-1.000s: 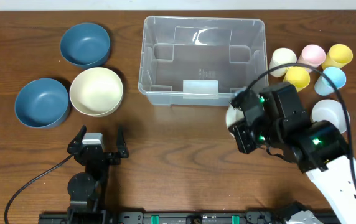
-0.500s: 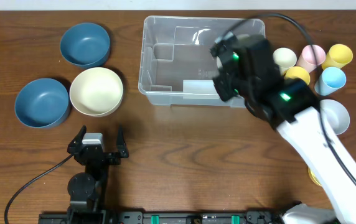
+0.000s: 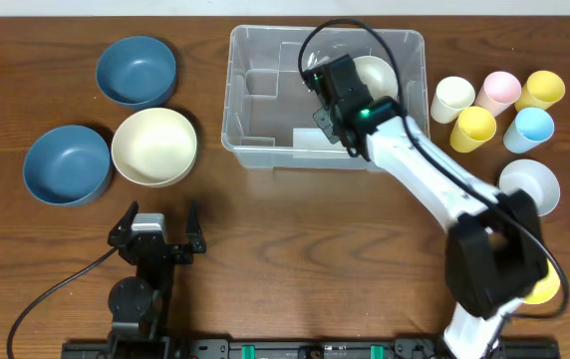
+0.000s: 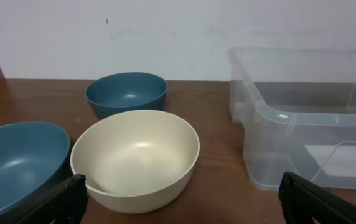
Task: Pack container
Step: 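Lift the white bowl and lower it into the bin's right side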
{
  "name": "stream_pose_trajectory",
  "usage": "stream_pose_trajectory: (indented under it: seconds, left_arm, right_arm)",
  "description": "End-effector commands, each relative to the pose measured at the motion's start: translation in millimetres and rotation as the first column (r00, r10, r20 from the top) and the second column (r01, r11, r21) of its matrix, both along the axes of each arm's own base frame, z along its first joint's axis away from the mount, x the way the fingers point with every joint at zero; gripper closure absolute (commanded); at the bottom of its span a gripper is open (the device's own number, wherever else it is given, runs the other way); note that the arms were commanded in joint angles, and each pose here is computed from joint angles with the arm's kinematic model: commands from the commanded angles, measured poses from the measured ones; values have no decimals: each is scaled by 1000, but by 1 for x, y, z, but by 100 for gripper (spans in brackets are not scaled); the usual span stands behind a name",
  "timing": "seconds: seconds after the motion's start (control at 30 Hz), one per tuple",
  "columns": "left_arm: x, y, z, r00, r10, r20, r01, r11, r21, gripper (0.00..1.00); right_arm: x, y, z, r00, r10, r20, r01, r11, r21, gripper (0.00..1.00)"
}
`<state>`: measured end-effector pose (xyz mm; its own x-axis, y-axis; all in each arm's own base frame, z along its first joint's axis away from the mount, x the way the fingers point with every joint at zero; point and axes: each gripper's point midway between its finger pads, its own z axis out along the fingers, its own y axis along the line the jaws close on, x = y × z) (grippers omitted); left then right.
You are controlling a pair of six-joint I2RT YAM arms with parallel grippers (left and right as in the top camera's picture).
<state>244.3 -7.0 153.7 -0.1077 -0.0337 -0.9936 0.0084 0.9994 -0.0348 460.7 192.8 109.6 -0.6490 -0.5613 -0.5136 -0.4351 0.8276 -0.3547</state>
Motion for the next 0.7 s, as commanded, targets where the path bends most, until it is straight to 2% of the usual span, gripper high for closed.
stream_pose_trajectory:
  seconds: [0.0,0.37,0.67]
  left_arm:
    - [-1,3,-18,999,13,-52,-12,1000,14,2]
    - [-1,3,-18,999,13,-51,-12,1000,14,2]
    - [-1,3,-18,999,13,-52,-12,1000,14,2]
  right_arm:
    - [25,-12,11,997,-17,73,21,999,-49,98]
    - [62,-30,-3,987,-67,145,70,997,-15,98]
    - [64,-34,-33,993,-66,93,69,997,-22,98]
